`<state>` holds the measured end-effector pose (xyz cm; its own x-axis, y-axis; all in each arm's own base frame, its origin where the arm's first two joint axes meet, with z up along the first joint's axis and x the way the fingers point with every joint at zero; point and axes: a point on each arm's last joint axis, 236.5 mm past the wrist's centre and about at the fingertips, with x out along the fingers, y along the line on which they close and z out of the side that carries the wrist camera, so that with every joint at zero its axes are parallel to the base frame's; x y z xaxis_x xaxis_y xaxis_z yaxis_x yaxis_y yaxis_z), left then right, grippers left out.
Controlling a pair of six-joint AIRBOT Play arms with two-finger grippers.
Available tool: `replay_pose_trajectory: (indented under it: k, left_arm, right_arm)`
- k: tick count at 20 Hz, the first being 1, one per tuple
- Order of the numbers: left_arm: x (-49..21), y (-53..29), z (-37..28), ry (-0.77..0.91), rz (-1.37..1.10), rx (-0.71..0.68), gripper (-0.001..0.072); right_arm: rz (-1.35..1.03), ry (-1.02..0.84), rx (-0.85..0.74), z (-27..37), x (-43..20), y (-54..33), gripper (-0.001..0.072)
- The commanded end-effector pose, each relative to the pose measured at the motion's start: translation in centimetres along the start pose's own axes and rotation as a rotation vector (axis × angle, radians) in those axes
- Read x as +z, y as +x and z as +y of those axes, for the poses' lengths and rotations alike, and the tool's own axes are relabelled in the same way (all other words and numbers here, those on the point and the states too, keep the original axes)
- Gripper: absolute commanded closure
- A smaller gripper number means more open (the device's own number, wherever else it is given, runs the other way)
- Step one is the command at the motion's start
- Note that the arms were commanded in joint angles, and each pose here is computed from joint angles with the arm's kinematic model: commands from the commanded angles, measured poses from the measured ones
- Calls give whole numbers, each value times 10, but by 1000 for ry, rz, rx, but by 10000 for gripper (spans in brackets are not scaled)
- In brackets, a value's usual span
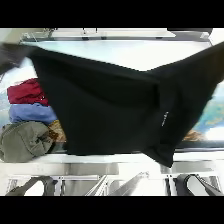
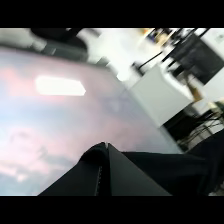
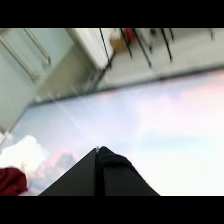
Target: Fold the shirts.
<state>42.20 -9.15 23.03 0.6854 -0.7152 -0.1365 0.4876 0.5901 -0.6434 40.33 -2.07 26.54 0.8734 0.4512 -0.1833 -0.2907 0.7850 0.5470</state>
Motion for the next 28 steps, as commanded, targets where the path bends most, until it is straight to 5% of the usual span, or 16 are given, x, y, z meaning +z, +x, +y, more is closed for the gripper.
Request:
replay_pose_trajectory:
  k: [1, 7, 12, 28]
  left_arm:
    - [-67, 60, 112, -82, 131, 172, 687]
    - [-90, 110, 209, -150, 192, 225, 689]
    - [-90, 132, 227, -148, 223, 173, 697]
    - [-201, 81, 268, -30, 764, 458, 697]
  right_arm:
    - [211, 165, -78, -102, -96, 66, 692]
    - [165, 432, -10, -197, -152, 144, 692]
    - [182, 427, 54, -212, -146, 165, 692]
    - [508, 346, -91, -245, -220, 121, 693]
